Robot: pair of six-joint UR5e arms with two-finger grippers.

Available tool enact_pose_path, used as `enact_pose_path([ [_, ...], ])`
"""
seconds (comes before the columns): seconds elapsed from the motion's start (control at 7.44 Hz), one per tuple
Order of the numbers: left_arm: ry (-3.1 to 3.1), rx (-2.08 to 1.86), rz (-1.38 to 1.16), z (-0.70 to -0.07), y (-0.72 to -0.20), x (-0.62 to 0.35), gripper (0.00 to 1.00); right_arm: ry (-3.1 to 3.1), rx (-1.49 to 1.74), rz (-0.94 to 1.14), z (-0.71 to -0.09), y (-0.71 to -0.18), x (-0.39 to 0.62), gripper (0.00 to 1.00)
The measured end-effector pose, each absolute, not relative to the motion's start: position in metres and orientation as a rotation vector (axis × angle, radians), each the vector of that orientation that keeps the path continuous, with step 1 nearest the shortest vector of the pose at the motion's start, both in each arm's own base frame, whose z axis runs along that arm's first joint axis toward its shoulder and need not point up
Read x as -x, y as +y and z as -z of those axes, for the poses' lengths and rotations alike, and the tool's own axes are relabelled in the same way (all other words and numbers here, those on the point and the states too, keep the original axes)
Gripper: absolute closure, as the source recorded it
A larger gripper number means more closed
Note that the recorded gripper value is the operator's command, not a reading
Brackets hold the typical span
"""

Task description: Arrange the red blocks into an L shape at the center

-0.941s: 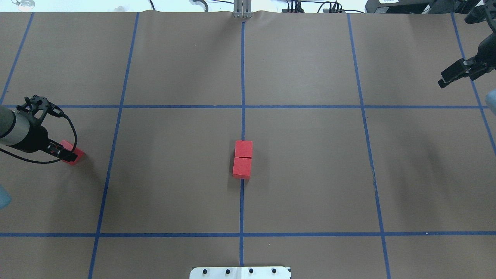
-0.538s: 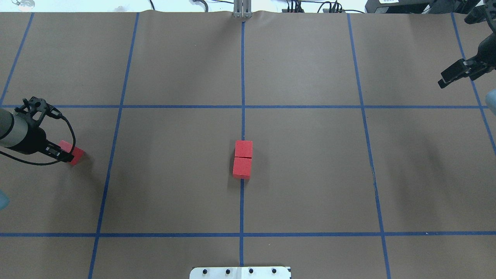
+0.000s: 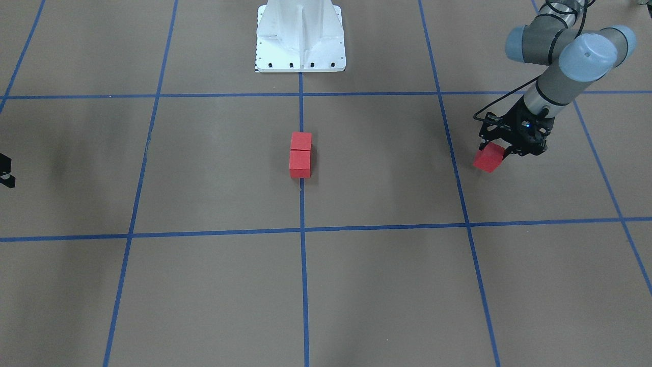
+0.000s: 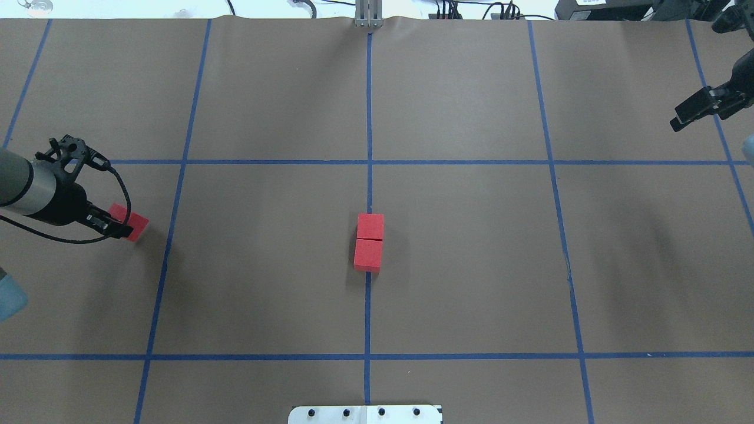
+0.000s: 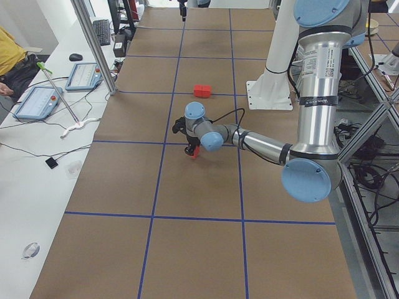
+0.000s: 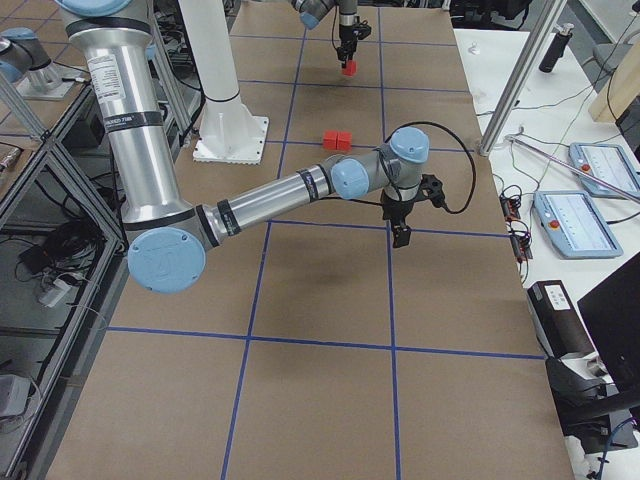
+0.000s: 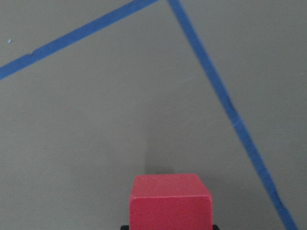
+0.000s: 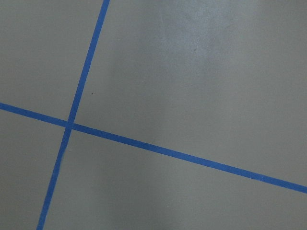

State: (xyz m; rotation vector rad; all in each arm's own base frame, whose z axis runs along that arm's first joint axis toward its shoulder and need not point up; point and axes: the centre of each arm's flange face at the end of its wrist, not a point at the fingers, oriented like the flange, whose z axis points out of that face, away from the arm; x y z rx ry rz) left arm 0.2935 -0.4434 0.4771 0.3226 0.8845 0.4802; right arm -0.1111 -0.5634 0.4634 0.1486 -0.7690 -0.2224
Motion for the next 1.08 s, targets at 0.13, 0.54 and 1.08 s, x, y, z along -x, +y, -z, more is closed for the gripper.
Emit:
enact_pose_path([
  [0.13, 0.898, -0.378, -0.54, -0.451, -0.452, -0.306, 1.0, -0.768, -0.148, 0.223, -0.466, -0.563, 0.109, 0.0],
  [0.54, 0.842, -0.525, -0.795, -0.374, -0.488, -0.334, 1.0, -0.761, -0.15, 0.219, -0.471, -0.564, 0.102, 0.0],
  [1.08, 0.808, -0.643, -0.906, -0.307, -0.516, -0.34, 1.0, -0.759, -0.144, 0.213, -0.475, -0.562, 0.099, 0.0],
])
